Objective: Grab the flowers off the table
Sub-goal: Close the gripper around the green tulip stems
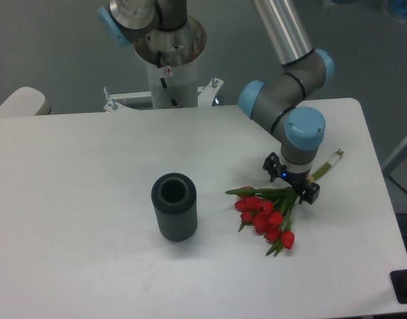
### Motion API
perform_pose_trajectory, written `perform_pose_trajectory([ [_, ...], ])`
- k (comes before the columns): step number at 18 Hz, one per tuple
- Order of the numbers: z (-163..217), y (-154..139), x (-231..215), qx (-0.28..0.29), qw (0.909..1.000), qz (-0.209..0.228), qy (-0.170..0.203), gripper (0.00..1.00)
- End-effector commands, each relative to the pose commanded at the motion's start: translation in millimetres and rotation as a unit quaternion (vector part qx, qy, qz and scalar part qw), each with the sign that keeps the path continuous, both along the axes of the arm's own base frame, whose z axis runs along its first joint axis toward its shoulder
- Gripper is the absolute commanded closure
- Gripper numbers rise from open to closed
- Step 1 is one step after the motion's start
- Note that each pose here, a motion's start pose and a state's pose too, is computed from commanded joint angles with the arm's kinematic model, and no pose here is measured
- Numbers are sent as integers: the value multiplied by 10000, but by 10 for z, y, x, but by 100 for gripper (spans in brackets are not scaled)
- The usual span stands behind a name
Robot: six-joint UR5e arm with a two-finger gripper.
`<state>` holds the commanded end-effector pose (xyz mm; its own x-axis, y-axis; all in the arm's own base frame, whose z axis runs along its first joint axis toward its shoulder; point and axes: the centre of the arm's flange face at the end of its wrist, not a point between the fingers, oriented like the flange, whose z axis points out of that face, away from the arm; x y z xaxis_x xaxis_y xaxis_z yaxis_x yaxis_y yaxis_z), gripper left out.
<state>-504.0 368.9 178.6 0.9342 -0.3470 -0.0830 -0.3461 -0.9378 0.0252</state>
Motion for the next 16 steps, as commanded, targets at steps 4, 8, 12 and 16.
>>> perform_pose_trajectory([
  [4, 34, 23, -32, 54, 10000, -3, 26, 68],
  [8, 75, 47, -80, 132, 9999, -2, 50, 74],
  [12, 182, 109, -154, 216, 9997, -22, 147, 75],
  [16, 428, 271, -238, 428, 9985, -117, 317, 75],
])
